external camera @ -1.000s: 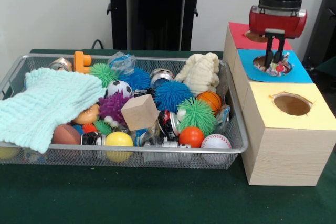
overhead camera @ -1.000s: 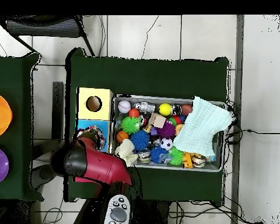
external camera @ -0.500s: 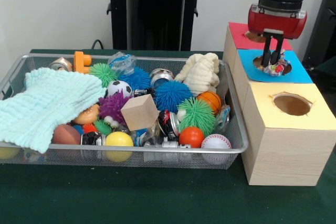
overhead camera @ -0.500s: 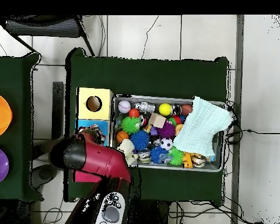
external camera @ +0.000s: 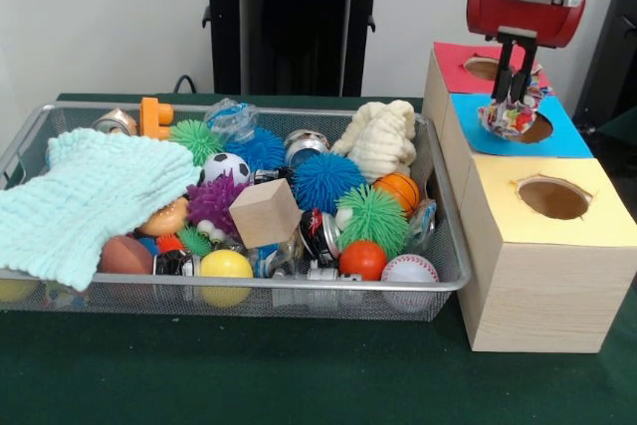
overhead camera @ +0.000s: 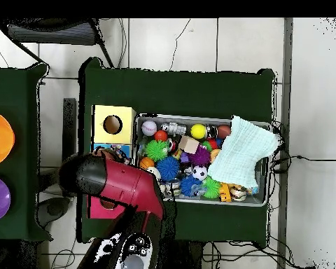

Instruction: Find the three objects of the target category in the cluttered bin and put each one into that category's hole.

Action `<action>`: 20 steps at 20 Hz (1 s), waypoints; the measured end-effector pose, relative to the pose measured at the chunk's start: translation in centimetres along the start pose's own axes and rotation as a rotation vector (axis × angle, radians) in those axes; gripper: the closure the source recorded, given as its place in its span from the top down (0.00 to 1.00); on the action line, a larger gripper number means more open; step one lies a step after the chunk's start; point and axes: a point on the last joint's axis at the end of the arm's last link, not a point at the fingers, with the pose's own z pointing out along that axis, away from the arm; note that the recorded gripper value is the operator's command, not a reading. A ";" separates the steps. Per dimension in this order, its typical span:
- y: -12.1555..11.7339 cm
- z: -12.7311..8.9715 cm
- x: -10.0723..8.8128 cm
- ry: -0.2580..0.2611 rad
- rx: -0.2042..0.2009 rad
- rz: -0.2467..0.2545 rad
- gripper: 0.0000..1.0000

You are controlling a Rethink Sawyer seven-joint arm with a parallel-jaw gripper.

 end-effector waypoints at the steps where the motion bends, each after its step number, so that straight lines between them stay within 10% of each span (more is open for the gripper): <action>1: 0.1 -0.3 -0.5 -0.010 -0.004 0.001 0.00; 20: 0.3 -1.7 -5.0 -0.082 -0.037 0.039 0.00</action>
